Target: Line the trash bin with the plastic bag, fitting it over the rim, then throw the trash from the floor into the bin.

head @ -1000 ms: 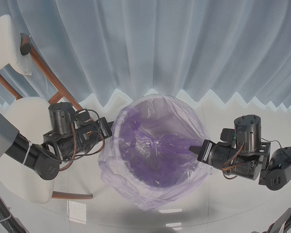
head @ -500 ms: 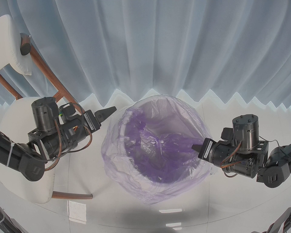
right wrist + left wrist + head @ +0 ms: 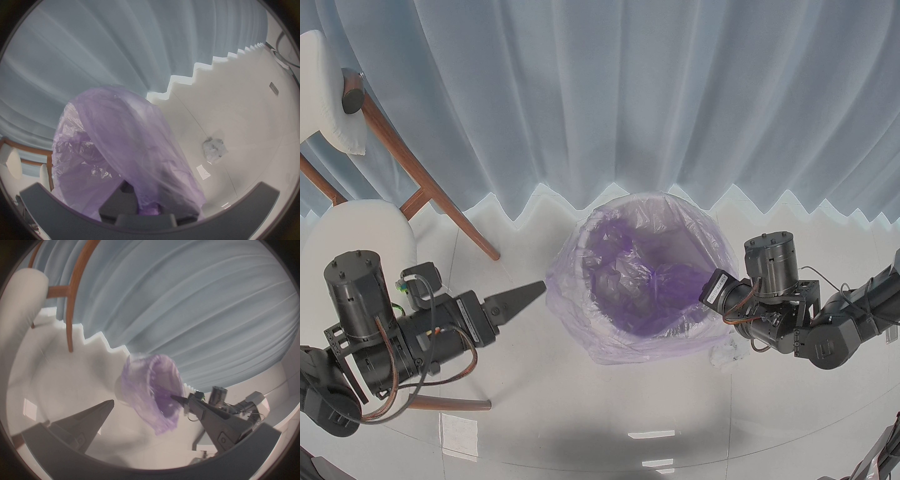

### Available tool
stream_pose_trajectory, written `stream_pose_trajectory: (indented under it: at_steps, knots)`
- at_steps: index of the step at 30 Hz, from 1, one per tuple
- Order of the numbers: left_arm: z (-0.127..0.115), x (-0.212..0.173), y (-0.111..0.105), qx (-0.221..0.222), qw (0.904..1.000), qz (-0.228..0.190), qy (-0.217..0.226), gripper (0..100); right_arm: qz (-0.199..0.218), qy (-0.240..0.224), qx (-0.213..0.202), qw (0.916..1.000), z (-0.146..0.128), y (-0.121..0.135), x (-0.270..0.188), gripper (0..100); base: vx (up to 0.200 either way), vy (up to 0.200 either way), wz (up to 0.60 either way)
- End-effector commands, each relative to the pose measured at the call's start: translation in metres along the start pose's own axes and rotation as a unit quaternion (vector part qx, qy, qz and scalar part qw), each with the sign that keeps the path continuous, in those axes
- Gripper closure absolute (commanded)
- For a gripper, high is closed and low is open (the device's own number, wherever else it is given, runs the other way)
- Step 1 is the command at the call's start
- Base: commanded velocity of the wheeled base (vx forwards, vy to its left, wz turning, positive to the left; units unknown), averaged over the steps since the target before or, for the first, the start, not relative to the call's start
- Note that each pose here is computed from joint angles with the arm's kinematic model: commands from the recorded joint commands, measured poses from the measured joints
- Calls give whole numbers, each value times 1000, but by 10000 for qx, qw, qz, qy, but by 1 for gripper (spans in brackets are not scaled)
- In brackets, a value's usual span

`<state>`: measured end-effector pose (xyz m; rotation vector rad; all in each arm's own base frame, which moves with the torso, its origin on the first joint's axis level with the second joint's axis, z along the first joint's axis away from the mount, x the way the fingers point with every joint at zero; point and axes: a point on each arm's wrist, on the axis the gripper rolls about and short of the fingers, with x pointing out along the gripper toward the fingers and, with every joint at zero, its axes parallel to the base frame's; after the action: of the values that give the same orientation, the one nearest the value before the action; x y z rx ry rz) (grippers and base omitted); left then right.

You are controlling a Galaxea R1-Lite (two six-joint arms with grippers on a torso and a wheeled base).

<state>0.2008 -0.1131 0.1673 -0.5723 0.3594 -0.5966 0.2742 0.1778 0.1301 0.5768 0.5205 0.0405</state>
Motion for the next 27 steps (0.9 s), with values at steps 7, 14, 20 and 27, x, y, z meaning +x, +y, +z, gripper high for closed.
stream_pose_trajectory:
  at_steps: [7, 14, 20, 27]
  knots:
    - [-46, 26, -23, -532, 9903, -565, 1153, 0, -246, -215, 266, 9991, 5, -2, 15, 100, 0, 0, 0]
    - [-56, 56, -8, -733, 9872, -267, 1394, 0, -228, -214, 304, 9990, 4, -1, 15, 100, 0, 0, 0]
    - [-42, 82, -10, -996, 9867, -368, 1233, 0, -244, -156, 272, 9992, 0, -3, 12, 100, 0, 0, 0]
    - [-40, 95, -11, -1228, 9846, -385, 1182, 100, -206, -100, 229, 9995, -5, 0, 11, 100, 0, 0, 0]
